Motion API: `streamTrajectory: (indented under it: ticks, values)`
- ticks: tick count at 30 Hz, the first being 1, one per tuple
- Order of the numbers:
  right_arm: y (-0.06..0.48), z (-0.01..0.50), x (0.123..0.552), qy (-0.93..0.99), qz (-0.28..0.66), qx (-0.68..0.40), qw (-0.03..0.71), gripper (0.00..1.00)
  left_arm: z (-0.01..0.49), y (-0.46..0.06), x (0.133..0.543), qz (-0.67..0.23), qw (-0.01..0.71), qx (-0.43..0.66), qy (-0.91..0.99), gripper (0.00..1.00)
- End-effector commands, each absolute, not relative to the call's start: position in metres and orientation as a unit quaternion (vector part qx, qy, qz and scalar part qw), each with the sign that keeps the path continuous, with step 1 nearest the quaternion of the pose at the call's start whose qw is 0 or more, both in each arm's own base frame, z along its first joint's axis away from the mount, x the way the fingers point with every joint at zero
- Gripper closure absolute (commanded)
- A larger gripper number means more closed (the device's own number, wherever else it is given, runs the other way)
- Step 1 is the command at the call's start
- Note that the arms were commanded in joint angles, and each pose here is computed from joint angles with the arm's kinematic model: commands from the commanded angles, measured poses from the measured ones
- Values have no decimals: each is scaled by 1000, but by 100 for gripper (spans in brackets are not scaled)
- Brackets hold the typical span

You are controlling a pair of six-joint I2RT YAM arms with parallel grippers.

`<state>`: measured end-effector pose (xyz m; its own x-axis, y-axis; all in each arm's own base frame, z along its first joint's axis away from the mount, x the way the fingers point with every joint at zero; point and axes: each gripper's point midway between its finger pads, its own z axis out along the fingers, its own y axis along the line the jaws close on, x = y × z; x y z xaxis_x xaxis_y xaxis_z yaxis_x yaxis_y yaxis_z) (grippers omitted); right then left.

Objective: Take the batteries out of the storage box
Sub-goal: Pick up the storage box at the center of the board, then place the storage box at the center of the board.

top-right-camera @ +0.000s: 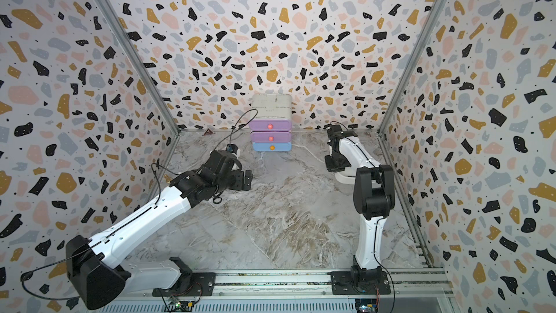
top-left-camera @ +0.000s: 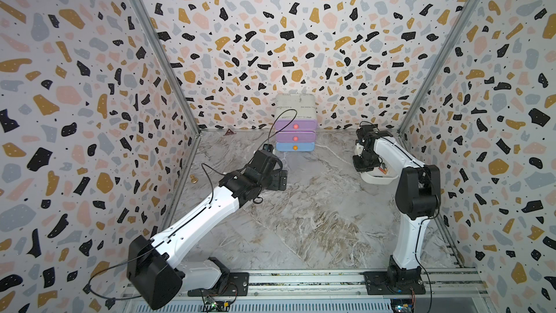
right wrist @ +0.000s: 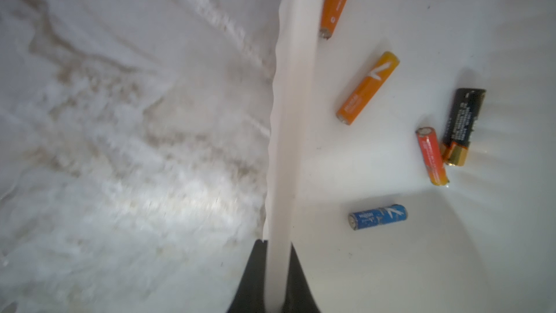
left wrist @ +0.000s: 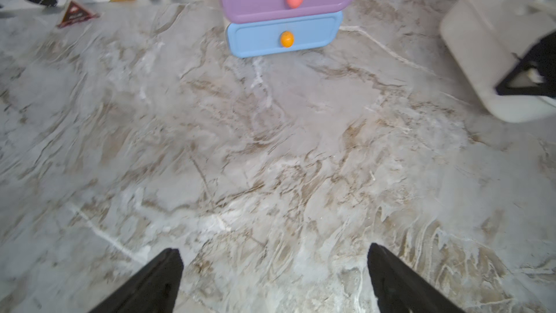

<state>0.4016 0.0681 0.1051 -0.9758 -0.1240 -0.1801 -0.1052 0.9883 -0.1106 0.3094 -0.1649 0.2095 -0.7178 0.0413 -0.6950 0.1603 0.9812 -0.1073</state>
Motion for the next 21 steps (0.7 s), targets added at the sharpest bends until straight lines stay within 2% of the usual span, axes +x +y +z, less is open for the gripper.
streamTrajectory:
  ticks: [1, 5, 8, 17, 21]
  values:
    - [98, 140, 371, 986, -66, -42, 147, 100, 179, -132, 304, -63, 362, -26, 930, 0]
    - [137, 131, 315, 985, -75, -65, 139, 100, 144, -108, 290, -48, 326, -66, 942, 0]
    - [168, 126, 288, 981, -71, -69, 170, 100, 122, -95, 284, -30, 290, -86, 953, 0]
    - [263, 124, 281, 964, -59, -69, 249, 100, 99, -88, 284, -11, 256, -87, 963, 0]
    - [308, 100, 275, 973, -28, -75, 214, 100, 97, -88, 285, -7, 255, -84, 963, 0]
